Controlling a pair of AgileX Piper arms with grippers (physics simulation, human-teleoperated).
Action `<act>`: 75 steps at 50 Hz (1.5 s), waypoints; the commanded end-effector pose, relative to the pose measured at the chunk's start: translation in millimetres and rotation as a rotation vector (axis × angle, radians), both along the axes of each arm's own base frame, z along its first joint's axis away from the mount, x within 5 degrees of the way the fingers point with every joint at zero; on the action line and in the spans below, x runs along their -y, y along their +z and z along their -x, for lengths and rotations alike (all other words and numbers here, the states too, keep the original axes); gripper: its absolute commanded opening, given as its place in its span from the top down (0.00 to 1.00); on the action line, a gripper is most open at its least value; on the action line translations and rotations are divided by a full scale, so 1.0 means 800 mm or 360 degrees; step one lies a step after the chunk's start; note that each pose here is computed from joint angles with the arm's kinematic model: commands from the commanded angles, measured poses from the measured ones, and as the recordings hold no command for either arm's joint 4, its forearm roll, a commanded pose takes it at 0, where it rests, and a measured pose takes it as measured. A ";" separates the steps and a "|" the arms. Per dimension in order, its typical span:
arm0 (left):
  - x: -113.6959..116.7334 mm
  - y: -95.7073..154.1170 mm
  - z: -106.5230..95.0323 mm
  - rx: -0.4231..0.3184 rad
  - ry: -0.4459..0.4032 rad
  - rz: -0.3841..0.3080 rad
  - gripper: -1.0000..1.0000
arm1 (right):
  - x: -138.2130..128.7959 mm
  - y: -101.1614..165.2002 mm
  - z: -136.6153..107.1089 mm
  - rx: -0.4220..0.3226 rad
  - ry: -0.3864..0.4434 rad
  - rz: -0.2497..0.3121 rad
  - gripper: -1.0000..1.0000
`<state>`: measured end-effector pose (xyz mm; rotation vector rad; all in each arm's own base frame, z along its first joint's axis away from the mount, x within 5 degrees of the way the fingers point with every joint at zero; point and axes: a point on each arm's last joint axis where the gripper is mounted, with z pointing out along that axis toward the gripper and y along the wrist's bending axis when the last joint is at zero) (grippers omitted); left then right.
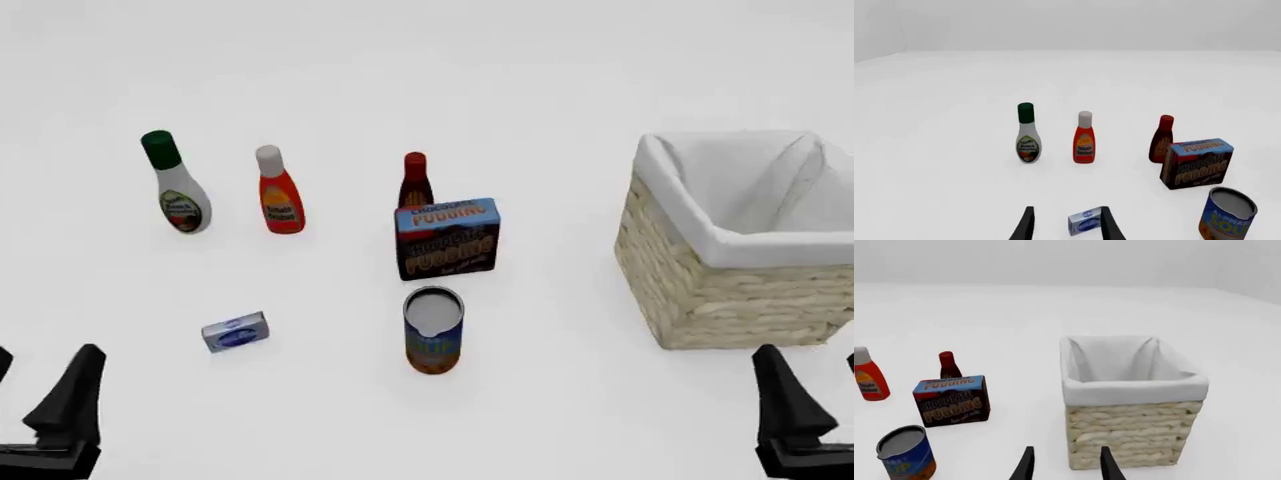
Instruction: Pick the bbq sauce and place it in the basket.
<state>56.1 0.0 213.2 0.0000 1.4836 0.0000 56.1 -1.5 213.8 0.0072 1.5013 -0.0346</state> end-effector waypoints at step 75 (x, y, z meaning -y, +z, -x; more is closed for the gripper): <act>0.000 0.000 0.000 0.0000 0.0000 0.0000 0.00 | -0.047 0.232 -0.120 -0.0251 0.0411 0.0227 0.00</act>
